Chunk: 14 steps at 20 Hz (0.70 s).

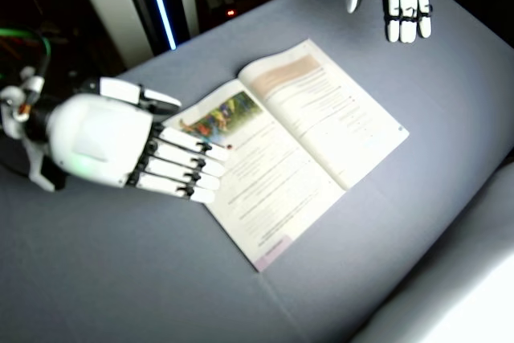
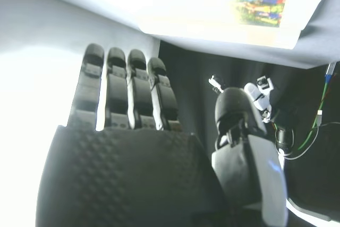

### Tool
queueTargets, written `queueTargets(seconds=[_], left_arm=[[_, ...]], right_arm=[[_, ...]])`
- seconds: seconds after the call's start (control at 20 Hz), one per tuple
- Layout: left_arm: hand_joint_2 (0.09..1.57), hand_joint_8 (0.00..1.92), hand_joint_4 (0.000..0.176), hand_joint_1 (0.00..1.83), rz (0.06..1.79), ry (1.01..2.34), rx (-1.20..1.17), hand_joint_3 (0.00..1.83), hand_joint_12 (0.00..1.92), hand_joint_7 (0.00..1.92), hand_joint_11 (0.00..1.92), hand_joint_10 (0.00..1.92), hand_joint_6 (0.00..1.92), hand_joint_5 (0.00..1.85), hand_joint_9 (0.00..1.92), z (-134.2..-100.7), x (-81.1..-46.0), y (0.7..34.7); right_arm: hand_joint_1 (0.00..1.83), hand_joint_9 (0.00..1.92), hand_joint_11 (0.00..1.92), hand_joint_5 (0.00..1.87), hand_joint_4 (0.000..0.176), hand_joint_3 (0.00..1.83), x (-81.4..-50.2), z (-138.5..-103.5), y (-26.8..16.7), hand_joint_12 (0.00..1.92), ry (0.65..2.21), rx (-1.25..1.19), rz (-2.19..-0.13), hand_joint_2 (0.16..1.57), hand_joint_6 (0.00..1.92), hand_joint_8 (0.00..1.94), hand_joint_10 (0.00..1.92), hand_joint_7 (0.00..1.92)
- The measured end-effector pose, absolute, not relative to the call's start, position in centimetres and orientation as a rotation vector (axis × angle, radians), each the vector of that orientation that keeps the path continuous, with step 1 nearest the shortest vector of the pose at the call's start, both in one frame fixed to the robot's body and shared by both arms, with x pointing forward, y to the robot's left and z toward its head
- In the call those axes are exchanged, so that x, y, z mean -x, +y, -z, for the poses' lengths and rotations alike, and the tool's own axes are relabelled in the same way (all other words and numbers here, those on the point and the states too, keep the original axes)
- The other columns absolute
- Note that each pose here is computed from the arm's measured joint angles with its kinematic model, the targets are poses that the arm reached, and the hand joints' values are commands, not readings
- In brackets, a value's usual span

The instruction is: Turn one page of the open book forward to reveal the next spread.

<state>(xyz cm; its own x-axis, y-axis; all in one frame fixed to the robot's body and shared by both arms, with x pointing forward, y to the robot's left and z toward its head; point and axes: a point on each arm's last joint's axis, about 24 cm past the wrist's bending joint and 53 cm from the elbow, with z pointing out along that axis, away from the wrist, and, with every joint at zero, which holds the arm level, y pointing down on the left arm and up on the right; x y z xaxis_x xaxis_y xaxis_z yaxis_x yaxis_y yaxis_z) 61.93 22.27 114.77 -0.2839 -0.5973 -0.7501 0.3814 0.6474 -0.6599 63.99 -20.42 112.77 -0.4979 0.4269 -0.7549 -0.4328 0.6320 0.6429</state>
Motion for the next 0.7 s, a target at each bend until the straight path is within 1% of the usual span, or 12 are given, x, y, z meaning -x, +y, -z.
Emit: queueTargets(seconds=[0.05, 0.1, 0.15, 0.2, 0.25, 0.3, 0.35, 0.4, 0.45, 0.5, 0.6, 0.7], left_arm=[[1.44, 0.01, 0.0, 0.0, 0.965, 1.597, 0.186, 0.0, 0.47, 0.71, 0.01, 0.01, 0.0, 0.69, 0.48, -114.8, -61.9, 22.3], [1.45, 0.0, 0.0, 0.0, 0.965, 1.597, 0.187, 0.0, 0.46, 0.63, 0.01, 0.0, 0.0, 0.61, 0.45, -114.8, -61.9, 22.3], [1.47, 0.0, 0.018, 0.0, 0.965, 1.599, 0.186, 0.01, 0.43, 0.47, 0.0, 0.0, 0.0, 0.51, 0.36, -114.7, -61.9, 22.2], [1.48, 0.0, 0.048, 0.01, 0.965, 1.6, 0.186, 0.01, 0.37, 0.38, 0.0, 0.0, 0.0, 0.42, 0.3, -114.7, -61.9, 22.2], [1.48, 0.0, 0.005, 0.01, 0.965, 1.6, 0.186, 0.0, 0.31, 0.33, 0.0, 0.0, 0.0, 0.38, 0.26, -114.7, -61.9, 22.2], [1.49, 0.0, 0.0, 0.0, 0.965, 1.599, 0.186, 0.0, 0.25, 0.3, 0.0, 0.0, 0.0, 0.35, 0.22, -114.7, -61.9, 22.2], [1.49, 0.0, 0.0, 0.0, 0.964, 1.6, 0.187, 0.0, 0.15, 0.21, 0.0, 0.0, 0.0, 0.25, 0.15, -114.7, -61.9, 22.2], [1.49, 0.0, 0.0, 0.0, 0.965, 1.6, 0.187, 0.0, 0.07, 0.13, 0.0, 0.0, 0.0, 0.16, 0.09, -114.7, -61.9, 22.2], [1.49, 0.0, 0.0, 0.0, 0.965, 1.6, 0.186, 0.0, 0.06, 0.1, 0.02, 0.0, 0.0, 0.13, 0.07, -114.7, -61.9, 22.2], [1.48, 0.0, 0.0, 0.0, 0.965, 1.6, 0.185, 0.0, 0.06, 0.09, 0.02, 0.0, 0.0, 0.12, 0.06, -114.7, -61.9, 22.2], [1.47, 0.01, 0.0, 0.0, 0.965, 1.601, 0.186, 0.0, 0.06, 0.08, 0.02, 0.01, 0.01, 0.12, 0.06, -114.7, -61.9, 22.2], [1.46, 0.01, 0.0, 0.0, 0.965, 1.601, 0.186, 0.0, 0.05, 0.09, 0.01, 0.01, 0.01, 0.13, 0.06, -114.7, -61.9, 22.2]], right_arm=[[0.44, 0.73, 0.46, 0.84, 0.0, 0.0, -64.0, -112.9, -20.4, 0.81, 1.814, 0.003, -1.04, 1.39, 0.0, 0.0, 0.01, 0.87], [0.44, 0.72, 0.41, 0.85, 0.0, 0.0, -64.0, -112.8, -20.4, 0.92, 1.815, 0.005, -1.038, 1.4, 0.0, 0.0, 0.0, 0.85], [0.42, 0.65, 0.32, 0.79, 0.0, 0.0, -64.0, -112.7, -20.4, 1.0, 1.821, 0.009, -1.035, 1.41, 0.0, 0.0, 0.0, 0.76], [0.36, 0.57, 0.25, 0.72, 0.0, 0.0, -64.0, -112.7, -20.4, 1.05, 1.822, 0.009, -1.034, 1.42, 0.0, 0.0, 0.0, 0.69], [0.33, 0.47, 0.2, 0.64, 0.0, 0.0, -64.0, -112.7, -20.4, 1.06, 1.821, 0.009, -1.034, 1.44, 0.0, 0.0, 0.0, 0.59], [0.31, 0.43, 0.12, 0.59, 0.0, 0.01, -64.0, -112.8, -20.3, 1.03, 1.821, 0.016, -1.036, 1.45, 0.0, 0.0, 0.0, 0.54], [0.33, 0.39, 0.07, 0.56, 0.0, 0.0, -64.0, -112.9, -20.1, 0.9, 1.82, 0.035, -1.037, 1.46, 0.0, 0.0, 0.0, 0.51], [0.08, 0.29, 0.01, 0.48, 0.0, 0.0, -63.9, -113.1, -19.8, 0.74, 1.82, 0.048, -1.041, 1.46, 0.01, 0.01, 0.01, 0.39], [0.02, 0.19, 0.0, 0.37, 0.0, 0.0, -63.9, -113.1, -19.4, 0.56, 1.823, 0.068, -1.04, 1.44, 0.0, 0.01, 0.0, 0.28], [0.0, 0.15, 0.0, 0.31, 0.0, 0.0, -63.8, -113.0, -19.0, 0.43, 1.835, 0.096, -1.038, 1.44, 0.01, 0.0, 0.0, 0.23], [0.0, 0.06, 0.0, 0.2, 0.0, 0.0, -63.7, -112.4, -18.8, 0.1, 1.868, 0.137, -1.013, 1.41, 0.0, 0.0, 0.0, 0.14], [0.0, 0.08, 0.03, 0.2, 0.0, 0.0, -63.8, -111.8, -19.1, 0.07, 1.899, 0.139, -0.988, 1.37, 0.0, 0.01, 0.01, 0.17]])
